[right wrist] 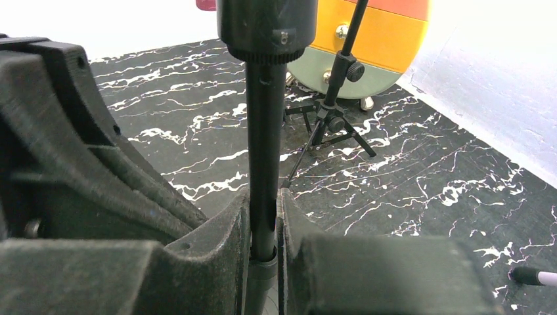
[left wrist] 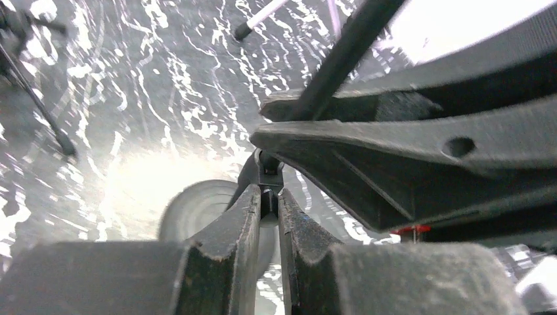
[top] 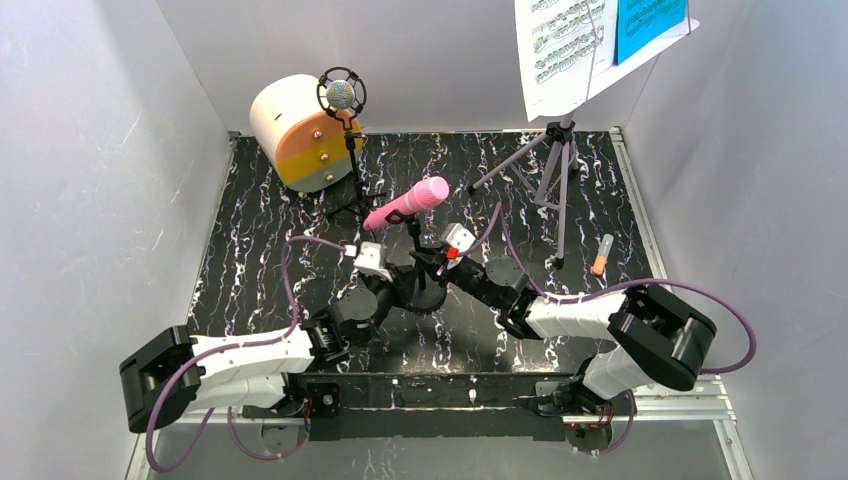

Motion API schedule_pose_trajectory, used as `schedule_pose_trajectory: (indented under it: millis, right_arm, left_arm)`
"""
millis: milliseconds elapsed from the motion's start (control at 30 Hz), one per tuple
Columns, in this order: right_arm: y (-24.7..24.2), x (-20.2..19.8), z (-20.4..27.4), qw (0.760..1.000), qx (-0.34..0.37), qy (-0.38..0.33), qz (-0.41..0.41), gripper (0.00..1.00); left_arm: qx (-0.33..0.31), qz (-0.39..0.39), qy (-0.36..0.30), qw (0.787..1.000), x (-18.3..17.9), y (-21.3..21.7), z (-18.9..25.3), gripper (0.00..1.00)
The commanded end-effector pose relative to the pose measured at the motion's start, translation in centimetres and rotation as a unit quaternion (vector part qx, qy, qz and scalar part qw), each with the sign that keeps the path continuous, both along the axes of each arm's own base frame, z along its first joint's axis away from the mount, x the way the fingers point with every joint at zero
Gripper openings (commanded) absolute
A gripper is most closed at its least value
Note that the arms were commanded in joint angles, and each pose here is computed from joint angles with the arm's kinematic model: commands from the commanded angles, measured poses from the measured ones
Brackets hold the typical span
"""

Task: Pack up the instrument practice props
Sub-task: Unscrew the knob on the microphone stand.

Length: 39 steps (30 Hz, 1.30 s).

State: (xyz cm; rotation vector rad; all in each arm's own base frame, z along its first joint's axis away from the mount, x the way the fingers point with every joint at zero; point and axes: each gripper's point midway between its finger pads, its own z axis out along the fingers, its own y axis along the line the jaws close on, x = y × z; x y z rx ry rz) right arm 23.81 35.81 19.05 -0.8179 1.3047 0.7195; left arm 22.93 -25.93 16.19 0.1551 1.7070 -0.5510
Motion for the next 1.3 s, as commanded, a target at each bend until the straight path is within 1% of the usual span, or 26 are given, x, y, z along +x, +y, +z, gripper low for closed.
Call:
schedule_pose_trajectory:
  millis: [0,167,333,500,567,600,733,833,900,1000,1100,1167,1267]
  right_arm:
    - [-1.7,-1.4,-9.7,0.986,-0.144,0.085,0.008,0.01]
    - [-1.6,-1.4,-9.8,0.985,-0.146,0.088,0.007,0.01]
    - [-1.6,-1.4,-9.8,0.985,-0.146,0.087,0.007,0.01]
    - [-1.5,-1.5,-9.8,0.985,-0.146,0.088,0.009,0.01]
    - [-1.6,-1.5,-9.8,0.985,-0.146,0.088,0.009,0.01]
    - [-1.5,-1.5,-9.7,0.985,-0.145,0.088,0.01,0.01]
    - [-1.5,-1.5,-9.8,0.985,-0.145,0.089,0.01,0.01]
    - [-1.5,-1.5,-9.9,0.985,-0.147,0.09,0.01,0.01]
    - [-1.5,-1.5,-9.8,0.985,-0.146,0.089,0.01,0.01]
    - [-1.6,-1.4,-9.9,0.985,-0.147,0.089,0.009,0.01]
    - [-1.5,-1.5,-9.9,0.985,-0.147,0.089,0.01,0.01]
    - [-1.5,-1.4,-9.9,0.985,-0.147,0.089,0.009,0.01]
    - [-1.5,-1.4,-9.9,0.985,-0.147,0.089,0.009,0.01]
  left_arm:
    - [-0.166,0.067,0.116,0.977,0.9,1.8,-2.3,0.0]
    - [-0.285,0.076,0.193,0.936,1.0,1.3,-3.3,0.0]
    - [-0.377,0.1,0.242,0.888,1.0,1.7,-4.3,0.0]
    - [-0.426,0.131,0.28,0.85,0.6,2.6,-6.2,0.0]
    - [-0.436,0.14,0.288,0.841,0.5,3.0,-6.9,0.0]
    - [-0.437,0.142,0.288,0.84,0.5,3.1,-7.0,0.0]
    - [-0.429,0.144,0.282,0.846,0.5,3.3,-7.2,0.11]
    - [-0.399,0.135,0.257,0.87,0.8,3.3,-6.6,0.17]
    - [-0.371,0.123,0.235,0.89,1.1,3.2,-5.6,0.2]
    - [-0.304,0.102,0.198,0.926,1.4,3.0,-4.2,0.28]
    - [-0.232,0.073,0.157,0.957,1.6,2.8,-2.7,0.38]
    - [-0.177,0.053,0.131,0.974,1.6,2.8,-2.0,0.44]
    - [-0.105,0.024,0.098,0.989,1.4,2.8,-1.4,0.47]
